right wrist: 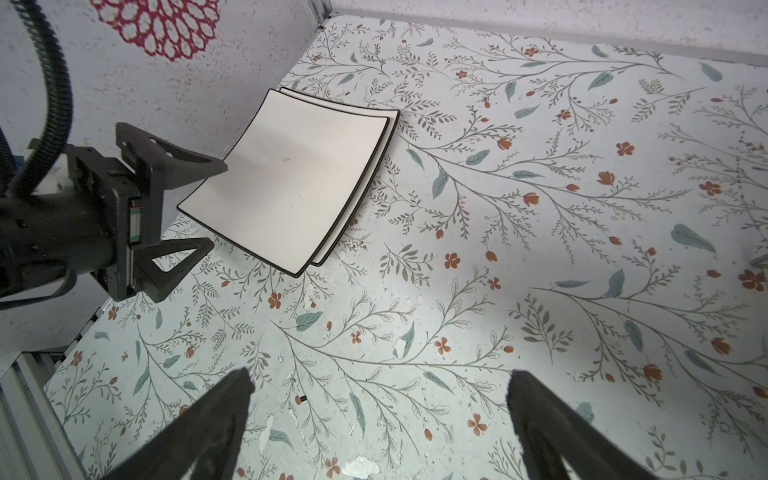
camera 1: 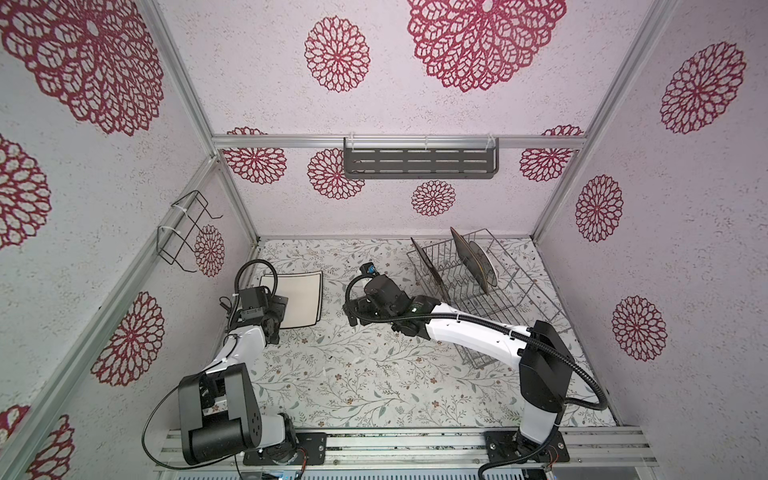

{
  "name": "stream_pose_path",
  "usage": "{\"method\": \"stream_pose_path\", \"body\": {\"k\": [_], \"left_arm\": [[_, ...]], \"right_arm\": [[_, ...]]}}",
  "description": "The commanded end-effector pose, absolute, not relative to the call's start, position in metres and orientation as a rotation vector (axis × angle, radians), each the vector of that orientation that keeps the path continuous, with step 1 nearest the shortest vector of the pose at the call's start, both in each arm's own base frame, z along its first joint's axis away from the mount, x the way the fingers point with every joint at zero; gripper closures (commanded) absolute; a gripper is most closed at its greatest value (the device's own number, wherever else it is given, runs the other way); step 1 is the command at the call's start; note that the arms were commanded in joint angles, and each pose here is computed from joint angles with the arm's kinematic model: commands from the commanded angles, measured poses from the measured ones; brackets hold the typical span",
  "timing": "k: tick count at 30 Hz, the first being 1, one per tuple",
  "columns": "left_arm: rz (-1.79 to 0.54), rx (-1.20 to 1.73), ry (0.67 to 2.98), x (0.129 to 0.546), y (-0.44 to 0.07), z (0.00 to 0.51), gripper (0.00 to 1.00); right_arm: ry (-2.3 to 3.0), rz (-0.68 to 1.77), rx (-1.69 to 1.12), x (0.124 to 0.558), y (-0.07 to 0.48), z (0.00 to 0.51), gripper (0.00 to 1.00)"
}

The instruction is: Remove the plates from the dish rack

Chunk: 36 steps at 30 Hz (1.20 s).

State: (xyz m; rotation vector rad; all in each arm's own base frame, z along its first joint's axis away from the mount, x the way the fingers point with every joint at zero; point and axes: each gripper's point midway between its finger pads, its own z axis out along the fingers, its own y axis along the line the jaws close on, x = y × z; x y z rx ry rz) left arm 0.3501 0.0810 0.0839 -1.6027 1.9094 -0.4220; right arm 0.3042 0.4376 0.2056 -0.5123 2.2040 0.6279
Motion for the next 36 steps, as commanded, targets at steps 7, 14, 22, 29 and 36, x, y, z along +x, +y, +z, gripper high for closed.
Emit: {"method": "stream_pose_path", "body": {"k": [7, 14, 22, 29, 36], "left_arm": [[-0.274, -1.664, 1.913, 0.332, 0.079, 0.084, 0.03], [-0.194, -1.667, 2.07, 0.333, 0.074, 0.07, 0.03], [-0.249, -1.652, 2.134, 0.356, 0.066, 0.057, 0.03], [-0.262, -1.612, 2.168, 0.37, 0.059, 0.056, 0.03], [-0.318, -1.553, 2.192, 0.384, 0.053, 0.063, 0.03]], "right_arm": [[2.112, 0.68, -0.449, 0.305, 0.432, 0.246, 0.01], [2.097, 0.692, -0.423, 0.303, 0.427, 0.247, 0.01], [2.093, 0.649, -0.441, 0.304, 0.422, 0.244, 0.01], [2.095, 0.64, -0.438, 0.306, 0.422, 0.241, 0.01], [2.103, 0.644, -0.447, 0.306, 0.426, 0.238, 0.01]]}}
